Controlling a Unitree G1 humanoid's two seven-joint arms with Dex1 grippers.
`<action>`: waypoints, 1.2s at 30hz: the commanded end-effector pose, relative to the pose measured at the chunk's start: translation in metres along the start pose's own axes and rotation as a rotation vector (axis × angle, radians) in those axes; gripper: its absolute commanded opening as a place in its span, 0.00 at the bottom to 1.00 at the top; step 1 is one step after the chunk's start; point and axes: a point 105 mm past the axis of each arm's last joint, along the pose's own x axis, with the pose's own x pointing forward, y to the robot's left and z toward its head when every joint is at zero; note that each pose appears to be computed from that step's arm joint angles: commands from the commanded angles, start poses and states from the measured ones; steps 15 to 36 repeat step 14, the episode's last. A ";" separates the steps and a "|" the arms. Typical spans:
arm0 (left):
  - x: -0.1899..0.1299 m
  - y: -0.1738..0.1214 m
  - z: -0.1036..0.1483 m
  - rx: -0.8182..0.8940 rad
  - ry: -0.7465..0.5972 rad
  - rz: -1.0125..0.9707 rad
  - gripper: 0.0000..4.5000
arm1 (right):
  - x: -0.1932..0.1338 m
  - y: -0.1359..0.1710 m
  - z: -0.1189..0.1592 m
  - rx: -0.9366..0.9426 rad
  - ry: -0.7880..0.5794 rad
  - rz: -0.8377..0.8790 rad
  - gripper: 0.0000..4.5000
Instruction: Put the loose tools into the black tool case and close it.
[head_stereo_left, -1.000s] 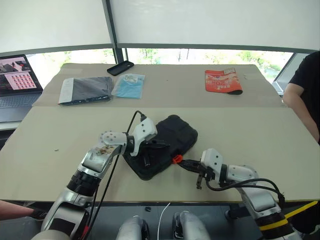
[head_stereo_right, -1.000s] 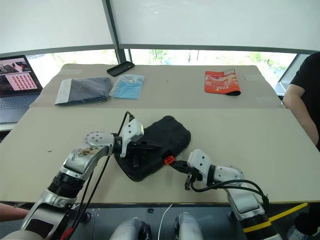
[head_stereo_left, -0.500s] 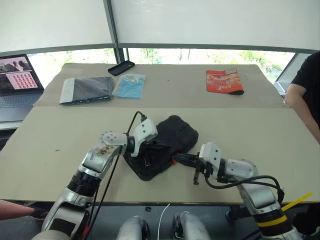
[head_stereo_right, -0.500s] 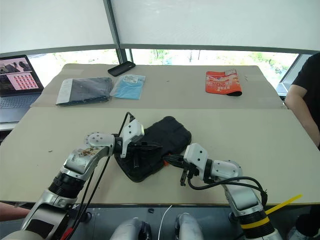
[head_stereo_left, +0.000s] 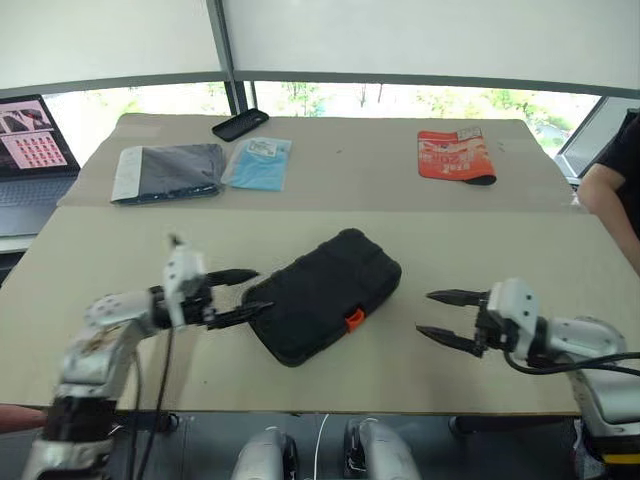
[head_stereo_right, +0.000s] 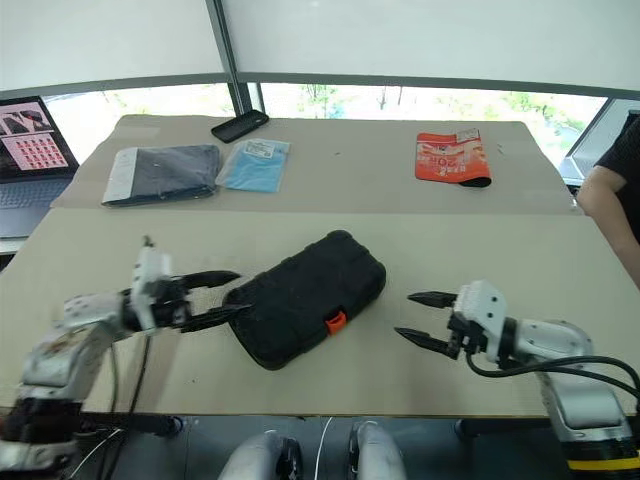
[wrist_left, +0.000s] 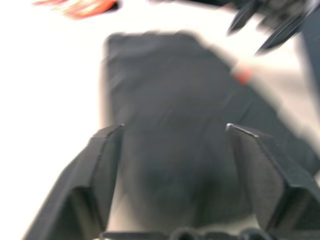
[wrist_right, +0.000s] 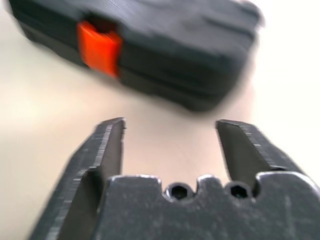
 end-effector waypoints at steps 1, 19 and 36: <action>-0.035 0.021 -0.027 0.103 0.182 0.196 1.00 | -0.020 -0.017 -0.008 -0.093 0.053 -0.044 0.98; -0.069 0.014 -0.040 0.164 0.206 0.342 1.00 | -0.018 -0.035 -0.011 -0.180 0.012 -0.087 0.98; -0.069 0.014 -0.040 0.164 0.206 0.342 1.00 | -0.018 -0.035 -0.011 -0.180 0.012 -0.087 0.98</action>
